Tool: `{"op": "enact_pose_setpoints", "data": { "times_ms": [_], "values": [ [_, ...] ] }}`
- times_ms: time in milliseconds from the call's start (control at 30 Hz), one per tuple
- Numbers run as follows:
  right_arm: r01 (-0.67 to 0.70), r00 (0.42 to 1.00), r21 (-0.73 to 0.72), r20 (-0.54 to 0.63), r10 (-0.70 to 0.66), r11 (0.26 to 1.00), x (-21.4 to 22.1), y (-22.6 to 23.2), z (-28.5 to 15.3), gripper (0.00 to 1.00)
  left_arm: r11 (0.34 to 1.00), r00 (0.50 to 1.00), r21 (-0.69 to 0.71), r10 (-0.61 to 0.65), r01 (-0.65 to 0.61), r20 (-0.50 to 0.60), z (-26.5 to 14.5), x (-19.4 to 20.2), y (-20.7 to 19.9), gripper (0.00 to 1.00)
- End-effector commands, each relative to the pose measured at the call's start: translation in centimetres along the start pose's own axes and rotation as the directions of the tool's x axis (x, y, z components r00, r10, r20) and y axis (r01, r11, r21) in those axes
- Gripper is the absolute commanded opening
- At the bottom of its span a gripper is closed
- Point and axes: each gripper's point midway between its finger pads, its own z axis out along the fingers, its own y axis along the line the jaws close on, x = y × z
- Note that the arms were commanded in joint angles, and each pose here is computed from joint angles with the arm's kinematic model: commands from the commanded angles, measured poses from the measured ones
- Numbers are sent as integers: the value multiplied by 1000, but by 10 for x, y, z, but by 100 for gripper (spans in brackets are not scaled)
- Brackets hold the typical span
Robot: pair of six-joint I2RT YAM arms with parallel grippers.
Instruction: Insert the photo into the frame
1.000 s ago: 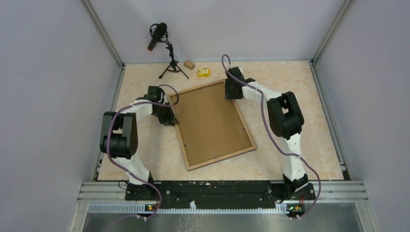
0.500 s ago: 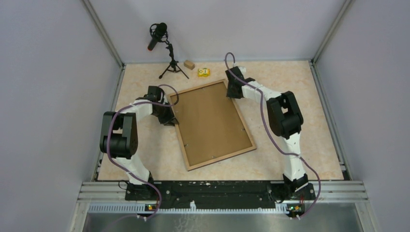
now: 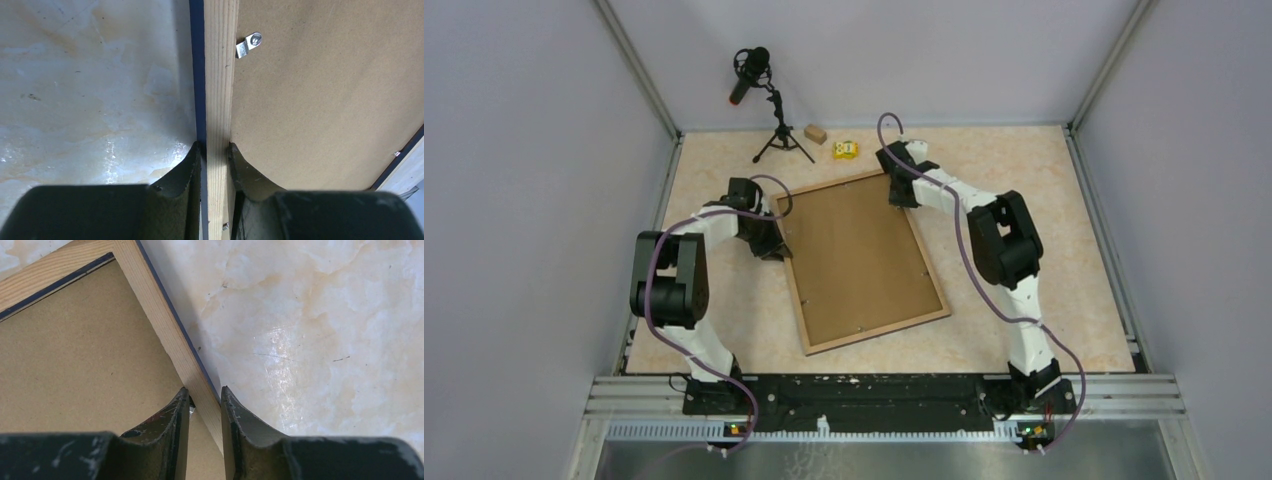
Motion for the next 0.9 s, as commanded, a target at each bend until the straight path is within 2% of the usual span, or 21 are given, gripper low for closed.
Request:
{"op": "enact_pose_setpoints", "data": {
  "times_ms": [0, 33, 267, 533, 633, 867],
  "values": [
    [103, 991, -21, -82, -105, 994, 23, 2, 1, 0, 996, 1000, -91, -13, 13, 0, 10, 0, 21, 12],
    [104, 990, -38, -93, -108, 994, 23, 2, 1, 0, 996, 1000, -91, -14, 14, 2, 10, 0, 21, 12],
    [119, 984, -96, -122, -130, 988, 27, 3, 3, 28, 996, 1000, -94, -14, 14, 1, 9, 0, 23, 12],
    [131, 979, -95, -141, -144, 987, 34, -2, 0, 39, 996, 1000, -91, -13, 13, 3, 8, 1, 23, 12],
    [124, 982, -105, -133, -137, 987, 32, -3, -3, 39, 996, 1000, -88, -15, 15, 1, 9, 1, 22, 12],
    [133, 980, -81, -136, -143, 988, 33, -9, -2, 26, 996, 1000, -89, -17, 17, 3, 9, 0, 22, 12]
  ]
}}
